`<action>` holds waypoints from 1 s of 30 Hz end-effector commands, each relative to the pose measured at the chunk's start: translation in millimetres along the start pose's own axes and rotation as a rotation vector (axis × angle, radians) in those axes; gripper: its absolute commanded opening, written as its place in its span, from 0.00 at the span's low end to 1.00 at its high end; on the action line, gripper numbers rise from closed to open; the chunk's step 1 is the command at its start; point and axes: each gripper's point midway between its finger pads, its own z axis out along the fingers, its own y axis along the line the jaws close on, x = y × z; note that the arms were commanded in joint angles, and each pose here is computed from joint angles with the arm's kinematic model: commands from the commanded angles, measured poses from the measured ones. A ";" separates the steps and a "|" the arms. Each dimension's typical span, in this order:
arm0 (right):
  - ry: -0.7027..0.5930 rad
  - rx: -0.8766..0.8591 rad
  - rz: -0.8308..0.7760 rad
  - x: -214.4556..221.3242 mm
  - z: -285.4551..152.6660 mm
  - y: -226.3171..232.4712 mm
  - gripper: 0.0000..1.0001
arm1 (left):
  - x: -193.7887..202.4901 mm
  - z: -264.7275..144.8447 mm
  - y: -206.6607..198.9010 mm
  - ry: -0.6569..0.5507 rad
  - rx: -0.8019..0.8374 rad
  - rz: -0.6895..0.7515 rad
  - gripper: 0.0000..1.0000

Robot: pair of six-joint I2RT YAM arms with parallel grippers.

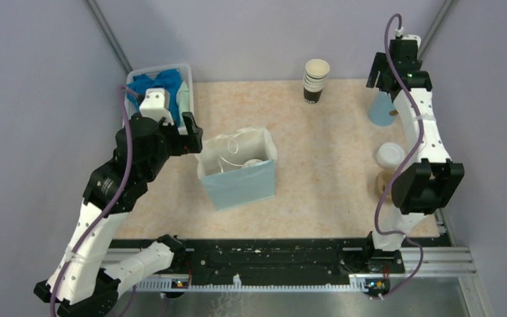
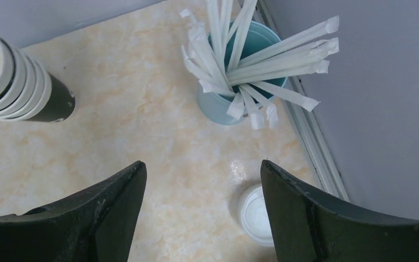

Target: Pack the takeout coffee

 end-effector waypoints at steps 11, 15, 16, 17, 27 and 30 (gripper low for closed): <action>-0.236 0.009 0.226 -86.0 105.8 -53.5 0.64 | -37.3 44.7 -23.9 -0.071 0.004 0.026 0.98; -0.242 0.000 0.254 -94.2 130.4 -62.3 0.55 | -24.4 56.2 -25.4 -0.040 -0.006 0.005 0.98; -0.246 0.000 0.255 -96.6 135.2 -63.6 0.54 | -22.9 58.0 -26.2 -0.037 -0.006 0.002 0.98; -0.250 0.006 0.258 -98.3 140.0 -65.5 0.51 | -21.4 60.3 -26.4 -0.033 -0.009 0.002 0.98; -0.291 0.008 0.311 -101.7 172.3 -65.5 0.32 | -20.0 84.9 -25.6 -0.006 -0.054 0.091 0.98; -0.287 0.007 0.315 -100.0 178.1 -64.4 0.32 | -20.5 91.1 -26.9 -0.001 -0.055 0.112 0.98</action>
